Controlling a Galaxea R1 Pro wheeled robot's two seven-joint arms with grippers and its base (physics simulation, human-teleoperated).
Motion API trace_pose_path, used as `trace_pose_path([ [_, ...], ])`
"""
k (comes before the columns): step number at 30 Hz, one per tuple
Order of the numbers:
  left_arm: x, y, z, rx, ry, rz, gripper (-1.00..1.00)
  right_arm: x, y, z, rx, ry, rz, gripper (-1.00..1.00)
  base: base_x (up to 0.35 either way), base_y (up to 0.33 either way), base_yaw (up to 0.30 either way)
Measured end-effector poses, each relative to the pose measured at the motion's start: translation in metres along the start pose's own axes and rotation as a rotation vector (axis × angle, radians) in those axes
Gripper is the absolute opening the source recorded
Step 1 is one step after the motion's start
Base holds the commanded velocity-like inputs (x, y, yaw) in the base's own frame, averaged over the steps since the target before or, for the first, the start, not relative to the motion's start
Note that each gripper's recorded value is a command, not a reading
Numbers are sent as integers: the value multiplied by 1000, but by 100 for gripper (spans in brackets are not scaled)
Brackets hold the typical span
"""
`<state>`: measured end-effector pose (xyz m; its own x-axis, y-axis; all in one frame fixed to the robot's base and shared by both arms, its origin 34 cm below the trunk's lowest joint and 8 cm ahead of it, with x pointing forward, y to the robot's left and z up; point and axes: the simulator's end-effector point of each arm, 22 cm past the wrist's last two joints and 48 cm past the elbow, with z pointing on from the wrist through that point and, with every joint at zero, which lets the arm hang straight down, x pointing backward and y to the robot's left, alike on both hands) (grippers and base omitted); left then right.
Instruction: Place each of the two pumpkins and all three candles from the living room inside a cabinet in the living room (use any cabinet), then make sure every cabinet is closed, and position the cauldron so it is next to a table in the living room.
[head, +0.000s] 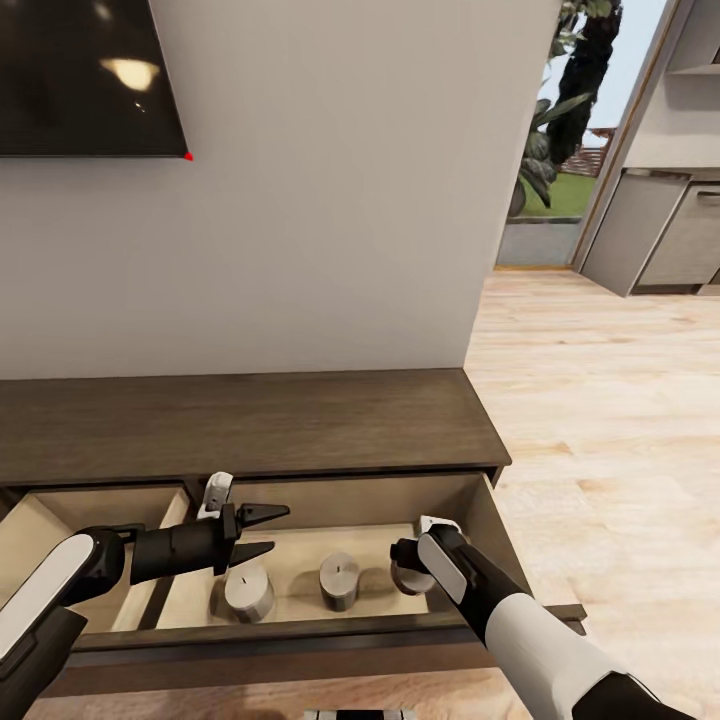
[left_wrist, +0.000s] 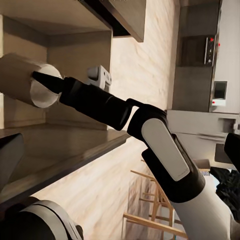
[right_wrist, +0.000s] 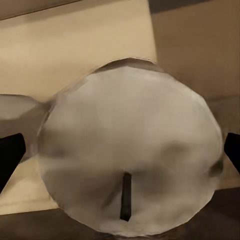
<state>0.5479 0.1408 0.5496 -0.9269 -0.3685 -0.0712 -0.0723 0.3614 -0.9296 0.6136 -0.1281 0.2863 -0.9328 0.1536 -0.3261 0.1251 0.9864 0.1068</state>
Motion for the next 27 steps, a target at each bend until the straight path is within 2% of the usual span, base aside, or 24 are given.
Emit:
trace_pose_path([
  [9, 0, 0, 0, 2, -2, -1, 100, 0, 0, 0, 1, 0, -1, 100, 0, 0, 0],
  [23, -1, -25, -11, 19, -27, 42, 100, -23, 4, -27, -7, -60, -4, 100, -22, 0, 0],
  [27, -4, -33, -14, 19, -27, 42, 100, -28, 5, -34, -8, -60, -3, 100, -86, 0, 0],
])
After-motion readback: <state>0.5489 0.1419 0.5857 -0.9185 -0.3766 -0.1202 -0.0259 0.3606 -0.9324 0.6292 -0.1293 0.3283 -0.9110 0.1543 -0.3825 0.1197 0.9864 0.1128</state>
